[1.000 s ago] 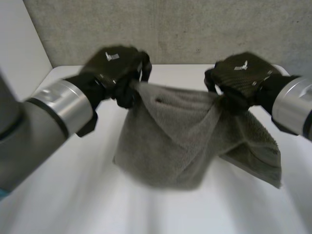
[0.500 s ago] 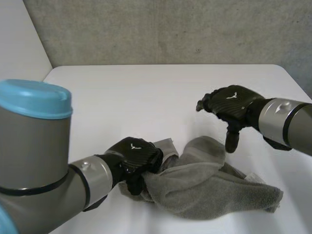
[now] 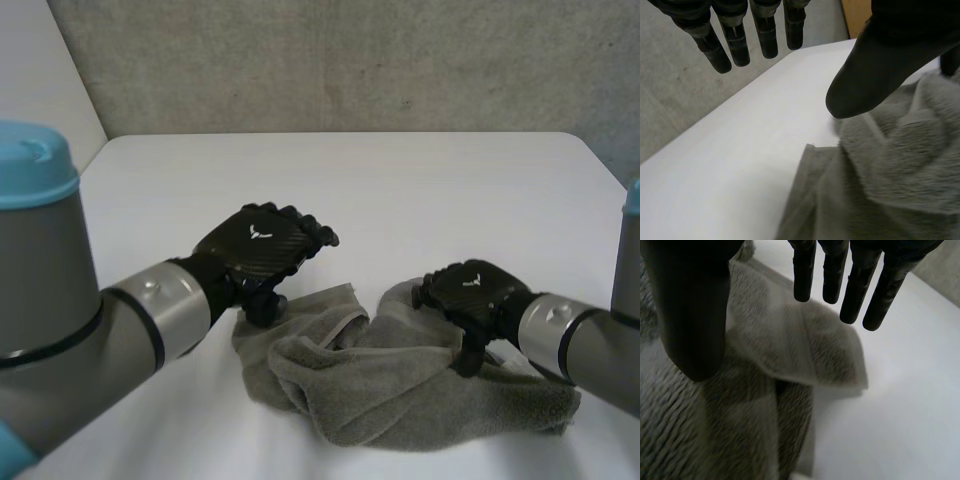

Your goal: Fold the towel.

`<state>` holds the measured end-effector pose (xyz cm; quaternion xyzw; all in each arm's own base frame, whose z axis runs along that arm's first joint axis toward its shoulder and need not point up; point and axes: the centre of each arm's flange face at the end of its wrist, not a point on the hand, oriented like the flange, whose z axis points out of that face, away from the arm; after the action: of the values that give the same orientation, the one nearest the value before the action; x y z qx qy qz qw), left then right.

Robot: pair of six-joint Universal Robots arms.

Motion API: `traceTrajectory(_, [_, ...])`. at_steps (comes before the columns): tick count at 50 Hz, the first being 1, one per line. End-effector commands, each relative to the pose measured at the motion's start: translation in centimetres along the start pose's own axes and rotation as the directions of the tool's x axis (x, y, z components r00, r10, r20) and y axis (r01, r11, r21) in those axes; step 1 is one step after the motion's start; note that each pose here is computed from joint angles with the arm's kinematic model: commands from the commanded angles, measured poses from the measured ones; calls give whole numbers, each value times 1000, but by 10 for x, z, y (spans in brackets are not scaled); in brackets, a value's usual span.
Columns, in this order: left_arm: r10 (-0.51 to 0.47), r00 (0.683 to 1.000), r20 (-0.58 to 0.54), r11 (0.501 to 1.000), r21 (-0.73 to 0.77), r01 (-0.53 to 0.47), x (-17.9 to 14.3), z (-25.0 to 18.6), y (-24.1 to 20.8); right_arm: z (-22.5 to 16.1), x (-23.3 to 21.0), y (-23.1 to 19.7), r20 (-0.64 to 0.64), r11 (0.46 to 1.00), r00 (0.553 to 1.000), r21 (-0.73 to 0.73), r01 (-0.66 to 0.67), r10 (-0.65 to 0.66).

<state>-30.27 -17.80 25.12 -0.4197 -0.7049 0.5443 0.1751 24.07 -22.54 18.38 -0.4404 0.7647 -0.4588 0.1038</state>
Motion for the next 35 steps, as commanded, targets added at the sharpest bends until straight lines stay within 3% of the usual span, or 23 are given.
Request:
traceTrajectory(1, [192,970,-147,980,-17,-197,-1,26,15,1,-9,23,-20,999,998,6,-52,52])
traceTrajectory(8, [271,916,-298,935,-144,-323,-2,23,44,4,-14,31,-20,987,987,35,-159,159])
traceTrajectory(20, [217,913,-344,932,-207,-299,1,20,65,10,-3,14,-52,985,989,109,-132,138])
traceTrajectory(28, [213,885,-414,951,-118,-284,16,28,61,11,26,-28,-128,970,988,238,-55,88])
traceTrajectory(30, [236,890,-391,955,-79,-287,13,32,51,11,32,-39,-148,962,986,271,-35,77])
traceTrajectory(32, [239,929,-283,968,-4,-251,-4,42,22,9,39,-53,-170,950,983,311,-11,68])
traceTrajectory(33, [239,929,-283,968,-4,-251,-4,42,22,7,48,-68,-202,933,977,359,17,60])
traceTrajectory(35, [150,986,-67,985,91,-144,-37,54,-21,2,60,-87,-253,907,966,417,57,55])
